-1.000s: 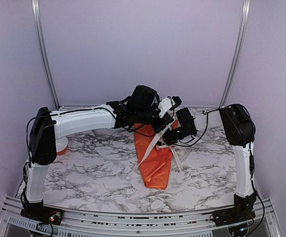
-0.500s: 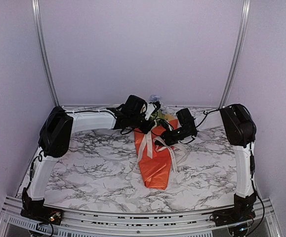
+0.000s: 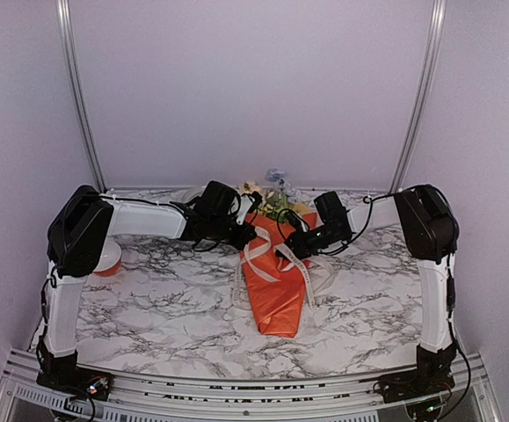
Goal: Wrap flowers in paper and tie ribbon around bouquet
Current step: Cross the ribbon over the folded bouquet.
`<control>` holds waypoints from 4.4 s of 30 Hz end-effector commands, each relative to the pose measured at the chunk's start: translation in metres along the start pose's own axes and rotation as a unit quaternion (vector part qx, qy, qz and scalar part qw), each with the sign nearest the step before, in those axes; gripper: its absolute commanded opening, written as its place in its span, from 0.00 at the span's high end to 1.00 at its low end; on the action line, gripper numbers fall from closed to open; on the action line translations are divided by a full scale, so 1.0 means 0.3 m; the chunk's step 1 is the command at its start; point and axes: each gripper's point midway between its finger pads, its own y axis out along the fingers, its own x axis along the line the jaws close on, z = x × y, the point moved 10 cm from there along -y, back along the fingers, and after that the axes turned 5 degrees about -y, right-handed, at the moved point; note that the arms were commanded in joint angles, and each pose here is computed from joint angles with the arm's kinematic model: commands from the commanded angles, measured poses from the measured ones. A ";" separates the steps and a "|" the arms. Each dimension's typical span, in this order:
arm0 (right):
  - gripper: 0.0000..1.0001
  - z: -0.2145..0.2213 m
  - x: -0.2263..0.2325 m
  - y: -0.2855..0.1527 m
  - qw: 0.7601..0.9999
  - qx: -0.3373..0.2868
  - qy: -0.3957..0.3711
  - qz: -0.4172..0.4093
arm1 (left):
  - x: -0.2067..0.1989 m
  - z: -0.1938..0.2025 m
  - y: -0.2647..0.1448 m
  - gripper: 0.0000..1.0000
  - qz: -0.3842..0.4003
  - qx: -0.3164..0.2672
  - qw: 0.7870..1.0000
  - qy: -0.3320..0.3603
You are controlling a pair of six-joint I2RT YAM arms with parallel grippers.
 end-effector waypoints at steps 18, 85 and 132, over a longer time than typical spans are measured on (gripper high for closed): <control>0.73 -0.059 0.048 -0.083 0.998 -0.052 0.024 0.039 | -0.270 0.037 0.066 1.00 0.168 0.013 0.986 -0.012; 0.73 -0.013 -0.003 -0.053 0.996 -0.030 0.047 0.062 | -0.119 -0.046 0.045 1.00 0.062 -0.041 0.979 0.192; 0.72 0.060 -0.089 -0.046 0.993 -0.004 0.077 0.094 | 0.086 0.044 -0.232 0.51 -0.063 0.097 0.973 0.200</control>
